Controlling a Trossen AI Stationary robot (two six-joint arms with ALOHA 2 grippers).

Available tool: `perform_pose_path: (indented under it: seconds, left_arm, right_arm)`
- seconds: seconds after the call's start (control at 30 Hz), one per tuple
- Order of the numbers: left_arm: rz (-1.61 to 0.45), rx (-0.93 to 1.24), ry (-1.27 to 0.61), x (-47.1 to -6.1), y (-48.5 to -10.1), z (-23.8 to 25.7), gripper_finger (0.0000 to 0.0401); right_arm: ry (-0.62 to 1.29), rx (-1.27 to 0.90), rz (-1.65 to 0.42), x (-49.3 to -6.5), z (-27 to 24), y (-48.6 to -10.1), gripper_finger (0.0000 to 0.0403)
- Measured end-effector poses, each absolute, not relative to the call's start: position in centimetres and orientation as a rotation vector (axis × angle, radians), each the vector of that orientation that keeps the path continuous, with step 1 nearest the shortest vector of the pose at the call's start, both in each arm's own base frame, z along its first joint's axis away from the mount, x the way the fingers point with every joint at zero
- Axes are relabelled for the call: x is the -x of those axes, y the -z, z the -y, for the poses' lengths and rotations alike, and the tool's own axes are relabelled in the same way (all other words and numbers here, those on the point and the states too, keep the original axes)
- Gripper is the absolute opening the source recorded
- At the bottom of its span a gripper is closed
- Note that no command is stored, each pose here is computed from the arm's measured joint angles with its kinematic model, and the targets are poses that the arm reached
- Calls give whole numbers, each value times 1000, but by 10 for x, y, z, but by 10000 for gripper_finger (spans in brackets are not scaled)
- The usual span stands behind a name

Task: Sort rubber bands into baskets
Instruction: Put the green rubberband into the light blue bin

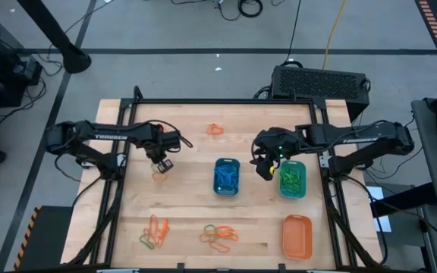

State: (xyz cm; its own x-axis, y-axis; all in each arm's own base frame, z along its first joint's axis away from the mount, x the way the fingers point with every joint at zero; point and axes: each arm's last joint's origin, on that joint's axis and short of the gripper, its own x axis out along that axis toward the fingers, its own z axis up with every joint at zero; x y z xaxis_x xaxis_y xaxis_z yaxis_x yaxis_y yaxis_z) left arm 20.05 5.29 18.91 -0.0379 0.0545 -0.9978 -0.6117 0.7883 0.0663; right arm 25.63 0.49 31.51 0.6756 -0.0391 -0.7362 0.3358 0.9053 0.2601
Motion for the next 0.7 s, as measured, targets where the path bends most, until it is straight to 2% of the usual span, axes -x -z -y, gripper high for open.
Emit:
perform_pose_path:
  seconds: [0.2, 0.33, 0.7]
  left_arm:
    - [-1607, 523, -626, -191, -166, -53, 91]
    - [-1646, 544, -612, -189, -157, -51, 115]
    - [-1651, 520, -631, -189, -145, -52, 123]
  right_arm:
    - [220, -372, -871, -265, -5, -303, 176]
    - [221, -362, -900, -269, -5, -297, 176]
    - [221, -354, -918, -270, -5, -294, 176]
